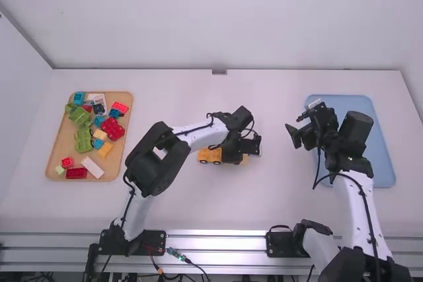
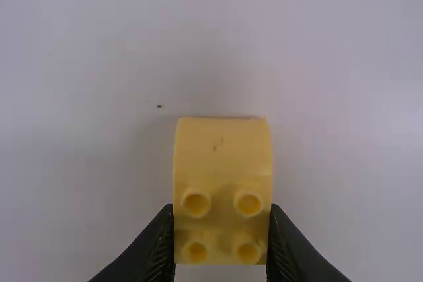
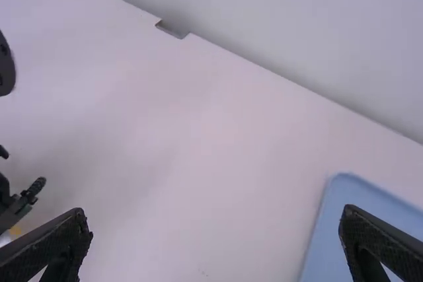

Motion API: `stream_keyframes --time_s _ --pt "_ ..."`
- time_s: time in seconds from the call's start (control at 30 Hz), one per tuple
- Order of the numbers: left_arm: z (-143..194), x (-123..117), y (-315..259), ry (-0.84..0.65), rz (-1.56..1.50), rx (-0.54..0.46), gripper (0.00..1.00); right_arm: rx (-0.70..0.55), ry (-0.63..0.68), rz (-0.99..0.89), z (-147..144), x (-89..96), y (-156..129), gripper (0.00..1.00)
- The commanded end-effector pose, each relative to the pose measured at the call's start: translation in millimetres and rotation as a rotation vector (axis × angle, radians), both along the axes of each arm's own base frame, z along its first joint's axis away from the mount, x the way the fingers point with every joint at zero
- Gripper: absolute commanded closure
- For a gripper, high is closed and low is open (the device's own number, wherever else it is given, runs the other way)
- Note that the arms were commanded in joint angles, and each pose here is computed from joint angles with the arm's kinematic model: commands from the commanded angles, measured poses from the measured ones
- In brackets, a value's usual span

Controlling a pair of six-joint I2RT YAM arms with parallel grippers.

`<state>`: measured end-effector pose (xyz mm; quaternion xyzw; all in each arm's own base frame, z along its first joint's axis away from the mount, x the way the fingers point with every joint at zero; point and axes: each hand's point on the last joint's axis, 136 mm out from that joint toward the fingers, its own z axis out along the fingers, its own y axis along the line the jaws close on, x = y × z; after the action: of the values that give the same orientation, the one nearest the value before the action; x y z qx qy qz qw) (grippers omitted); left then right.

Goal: Assemble lego blocks to make yellow taxi

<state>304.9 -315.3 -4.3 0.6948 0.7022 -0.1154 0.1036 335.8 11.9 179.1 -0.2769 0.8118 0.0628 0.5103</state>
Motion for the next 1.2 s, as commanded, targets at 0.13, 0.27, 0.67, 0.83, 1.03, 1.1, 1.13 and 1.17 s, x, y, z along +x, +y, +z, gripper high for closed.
stream_keyframes --time_s 0.13,0.27,0.67,0.83,1.03,1.1,1.13,1.17 --pt "2.9 10.9 -6.2 -0.024 0.014 -0.025 0.98 -0.036 -0.003 0.023 -3.2 -1.0 9.1 0.01" --pt "-4.2 6.4 -6.8 -0.024 0.008 -0.026 0.97 -0.043 0.001 0.035 -5.6 -1.3 9.7 0.01" --pt "10.2 23.5 6.3 -0.105 0.078 0.027 0.01 -0.06 -0.007 0.047 -5.9 -1.9 8.8 0.01" --pt "67.0 26.9 5.5 -0.169 0.021 -0.064 0.01 -0.063 -0.01 0.053 -5.6 -2.0 10.1 0.01" --pt "129.9 33.1 36.6 -0.213 0.054 -0.179 0.01 -0.054 -0.031 0.218 -11.8 -10.1 31.6 0.01" --pt "136.5 29.4 53.9 -0.196 0.031 -0.207 0.01 -0.05 -0.016 0.28 -21.8 -10.7 42.0 0.01" --pt "136.2 25.2 63.1 -0.179 0.001 -0.23 0.01 -0.05 -0.001 0.318 -29.5 -11.0 49.8 0.01" --pt "135.9 23.8 66.6 -0.171 -0.005 -0.242 0.01 -0.049 0.006 0.336 -33.2 -11.4 53.7 0.01"
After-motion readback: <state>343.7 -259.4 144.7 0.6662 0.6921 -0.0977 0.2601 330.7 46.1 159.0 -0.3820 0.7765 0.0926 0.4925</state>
